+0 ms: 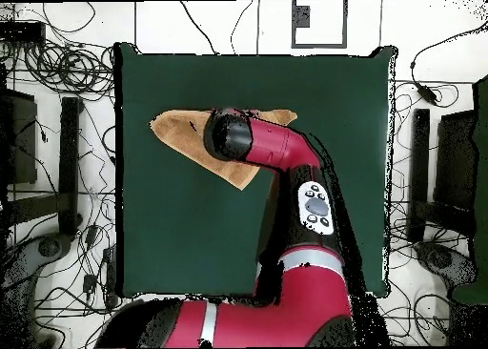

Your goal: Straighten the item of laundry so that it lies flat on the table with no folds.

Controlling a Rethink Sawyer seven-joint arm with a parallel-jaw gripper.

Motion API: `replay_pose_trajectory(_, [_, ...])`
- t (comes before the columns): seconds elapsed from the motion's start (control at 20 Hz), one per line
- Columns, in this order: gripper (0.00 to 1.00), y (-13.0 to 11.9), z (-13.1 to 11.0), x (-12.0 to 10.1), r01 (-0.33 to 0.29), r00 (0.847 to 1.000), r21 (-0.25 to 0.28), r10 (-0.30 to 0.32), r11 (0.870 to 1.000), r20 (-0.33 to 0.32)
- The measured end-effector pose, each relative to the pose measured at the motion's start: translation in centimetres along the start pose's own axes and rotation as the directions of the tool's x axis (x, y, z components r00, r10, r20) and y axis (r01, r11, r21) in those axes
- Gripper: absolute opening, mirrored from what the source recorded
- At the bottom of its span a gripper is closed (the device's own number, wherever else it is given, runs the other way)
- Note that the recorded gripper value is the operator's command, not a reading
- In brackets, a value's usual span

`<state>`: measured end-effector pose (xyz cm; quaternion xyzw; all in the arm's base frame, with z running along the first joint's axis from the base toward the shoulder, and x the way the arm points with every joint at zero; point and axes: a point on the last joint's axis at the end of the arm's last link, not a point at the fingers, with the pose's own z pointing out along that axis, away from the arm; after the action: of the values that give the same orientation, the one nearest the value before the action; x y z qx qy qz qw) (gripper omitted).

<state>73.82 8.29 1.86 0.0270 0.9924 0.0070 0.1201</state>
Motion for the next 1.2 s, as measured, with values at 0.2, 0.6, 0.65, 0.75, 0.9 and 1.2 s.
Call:
replay_pose_trajectory(0.2, [1.00,-0.4,-0.2,0.8,-0.018,1.000,-0.019,0.018,1.000,-0.019])
replay_pose_trajectory(0.6, [1.00,-1.1,-1.7,1.2,-0.031,0.999,-0.037,0.030,0.999,-0.026])
replay_pose_trajectory(0.65, [1.00,-1.3,-1.8,1.2,-0.029,0.999,-0.037,0.028,0.999,-0.024])
replay_pose_trajectory(0.75, [1.00,-1.5,-2.1,1.3,-0.020,1.000,-0.041,0.019,0.999,-0.022])
replay_pose_trajectory(0.9, [1.00,-1.6,-2.4,1.5,-0.011,1.000,-0.042,0.010,0.999,-0.022])
replay_pose_trajectory(1.2, [1.00,-1.9,-2.1,1.9,0.014,1.000,-0.041,-0.015,0.999,-0.019])
